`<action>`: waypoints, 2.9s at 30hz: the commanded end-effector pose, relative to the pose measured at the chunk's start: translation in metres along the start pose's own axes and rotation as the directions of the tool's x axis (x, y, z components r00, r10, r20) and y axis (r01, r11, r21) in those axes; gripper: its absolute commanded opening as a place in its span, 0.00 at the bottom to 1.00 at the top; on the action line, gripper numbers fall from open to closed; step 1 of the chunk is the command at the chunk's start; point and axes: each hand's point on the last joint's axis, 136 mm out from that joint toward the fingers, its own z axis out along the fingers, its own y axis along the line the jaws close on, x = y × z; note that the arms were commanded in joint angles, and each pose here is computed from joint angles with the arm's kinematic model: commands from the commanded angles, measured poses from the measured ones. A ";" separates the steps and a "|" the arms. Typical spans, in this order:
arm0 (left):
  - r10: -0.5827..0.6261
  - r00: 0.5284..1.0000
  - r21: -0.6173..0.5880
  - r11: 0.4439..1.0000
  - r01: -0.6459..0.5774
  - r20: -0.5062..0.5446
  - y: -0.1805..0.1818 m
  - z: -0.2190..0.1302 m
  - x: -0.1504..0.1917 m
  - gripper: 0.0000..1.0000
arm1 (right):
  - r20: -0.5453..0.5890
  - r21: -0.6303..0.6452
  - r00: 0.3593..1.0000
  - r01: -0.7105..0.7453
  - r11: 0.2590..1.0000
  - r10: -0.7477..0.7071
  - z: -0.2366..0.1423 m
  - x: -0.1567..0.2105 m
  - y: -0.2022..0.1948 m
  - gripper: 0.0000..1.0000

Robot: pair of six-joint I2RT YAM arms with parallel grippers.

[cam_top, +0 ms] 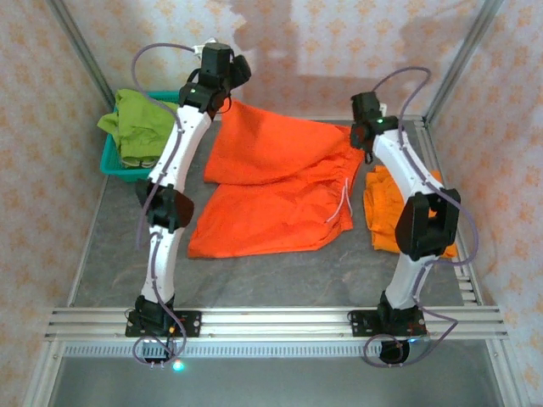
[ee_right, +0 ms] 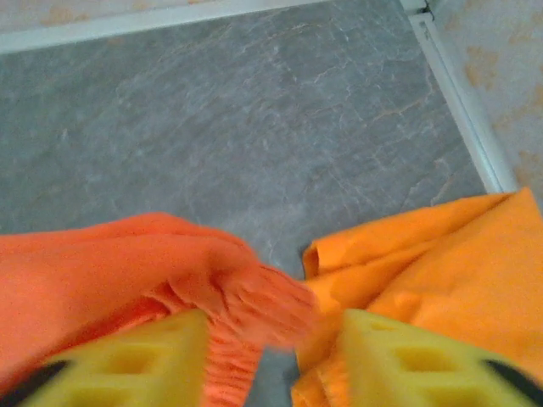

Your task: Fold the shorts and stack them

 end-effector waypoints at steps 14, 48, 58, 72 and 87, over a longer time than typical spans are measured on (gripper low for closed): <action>-0.160 0.983 -0.123 0.981 0.148 -0.090 0.117 -0.215 0.066 1.00 | -0.209 -0.527 0.937 -0.350 0.774 0.280 -0.092 0.068 0.033 1.00; -0.659 0.704 -0.524 0.711 0.469 -0.264 0.289 -0.278 0.343 0.57 | -0.402 -0.307 0.784 -0.602 0.737 0.473 -0.050 0.225 -0.009 0.74; -0.655 0.694 -0.534 0.718 0.447 -0.299 0.281 -0.262 0.351 0.54 | -0.407 -0.305 0.784 -0.600 0.740 0.468 -0.048 0.227 -0.008 0.73; -0.608 0.725 -0.540 0.748 0.386 -0.323 0.275 -0.249 0.345 0.18 | -0.428 -0.264 0.774 -0.600 0.755 0.466 -0.037 0.237 -0.009 0.68; -0.596 0.730 -0.535 0.758 0.373 -0.335 0.270 -0.243 0.342 0.11 | -0.511 -0.179 0.734 -0.600 0.779 0.448 -0.002 0.263 0.004 0.55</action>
